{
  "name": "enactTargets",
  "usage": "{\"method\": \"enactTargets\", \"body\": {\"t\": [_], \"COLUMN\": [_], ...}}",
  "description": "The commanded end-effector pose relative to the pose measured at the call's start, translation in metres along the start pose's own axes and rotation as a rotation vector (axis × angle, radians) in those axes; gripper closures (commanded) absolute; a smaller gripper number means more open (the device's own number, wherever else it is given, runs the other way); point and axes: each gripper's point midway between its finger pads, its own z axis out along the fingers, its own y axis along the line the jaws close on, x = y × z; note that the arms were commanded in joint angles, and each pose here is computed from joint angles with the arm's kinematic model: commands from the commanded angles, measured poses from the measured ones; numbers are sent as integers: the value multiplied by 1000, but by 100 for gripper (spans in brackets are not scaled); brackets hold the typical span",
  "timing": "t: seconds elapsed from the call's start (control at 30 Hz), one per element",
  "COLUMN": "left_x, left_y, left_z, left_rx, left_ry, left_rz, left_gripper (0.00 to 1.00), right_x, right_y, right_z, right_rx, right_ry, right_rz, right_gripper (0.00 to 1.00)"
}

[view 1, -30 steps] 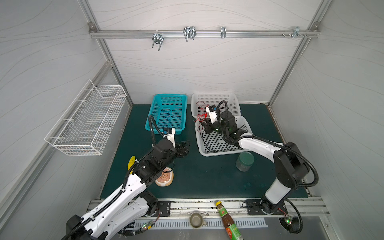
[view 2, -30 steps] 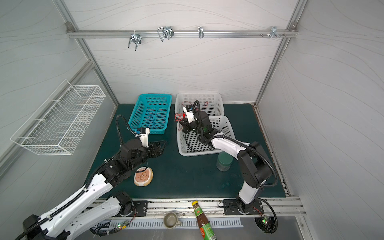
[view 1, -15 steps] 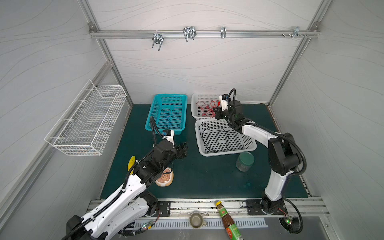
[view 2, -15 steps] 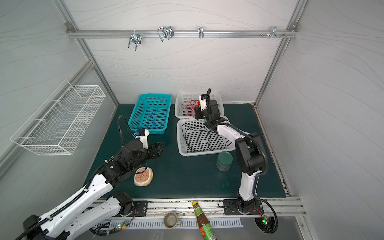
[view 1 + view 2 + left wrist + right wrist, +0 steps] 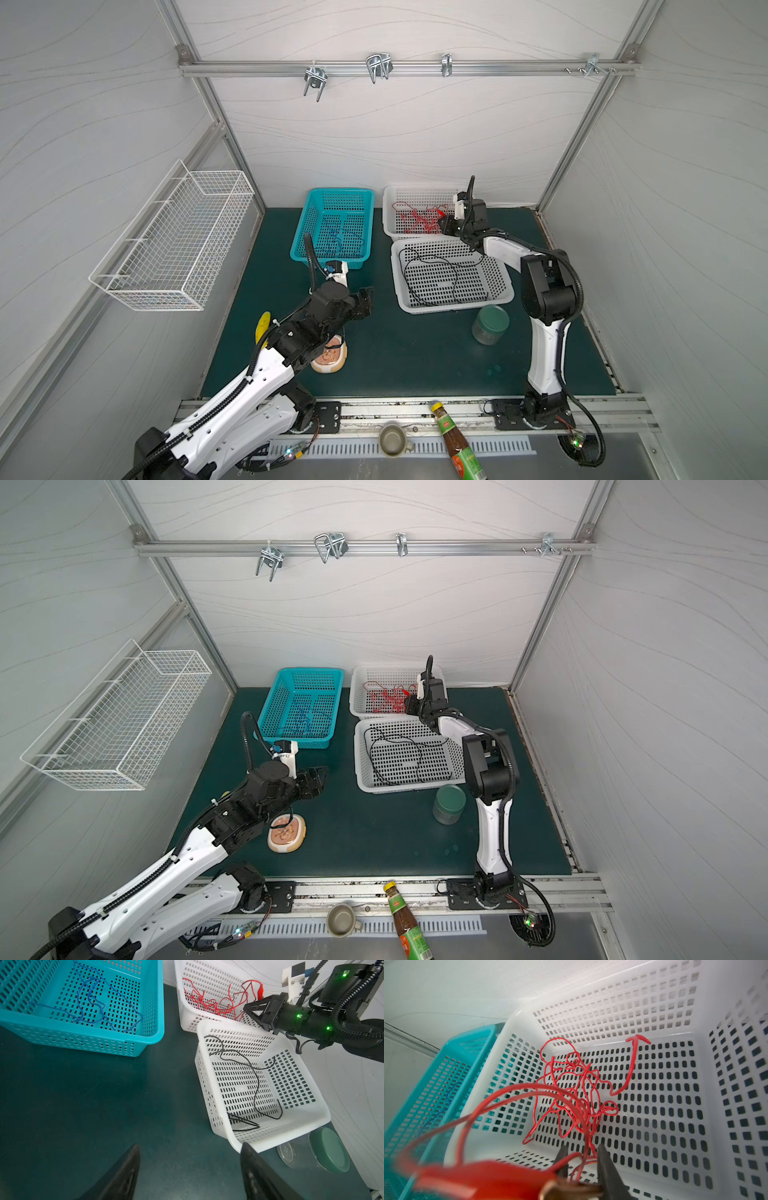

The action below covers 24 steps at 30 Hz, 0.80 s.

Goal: Untangle the cables
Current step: 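Carry the red clip wire into the far white basket with the right gripper and release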

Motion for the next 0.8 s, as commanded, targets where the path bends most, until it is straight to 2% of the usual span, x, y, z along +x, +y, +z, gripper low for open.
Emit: {"method": "enactTargets", "body": {"t": [0.0,0.3,0.6,0.67,0.7,0.73,0.77], "left_x": [-7,-5,-8,-10,-11,-11,-12], "left_y": [-1,2,31,40,44,49,54], "left_z": [0,1,-2,-2,-1,0,1], "left_rx": [-8,-21,-169,-218,-238,-261,-287], "left_ry": [-23,-23,-66,-78,-79,-80,-79], "left_rz": [14,18,15,16,17,14,7], "left_gripper": [24,24,20,19,18,17,16], "right_x": [27,-4,-29,-32,-33,-30,-28], "right_y": [-16,1,23,21,19,14,8], "right_z": [-2,-42,-111,-133,-142,-154,-166], "right_rx": [48,41,34,78,102,139,184], "right_ry": [82,-6,-116,-143,-154,-158,-162], "right_rz": [34,-71,-145,-162,-168,-172,-173], "right_gripper": [63,39,24,18,13,4,1]}}
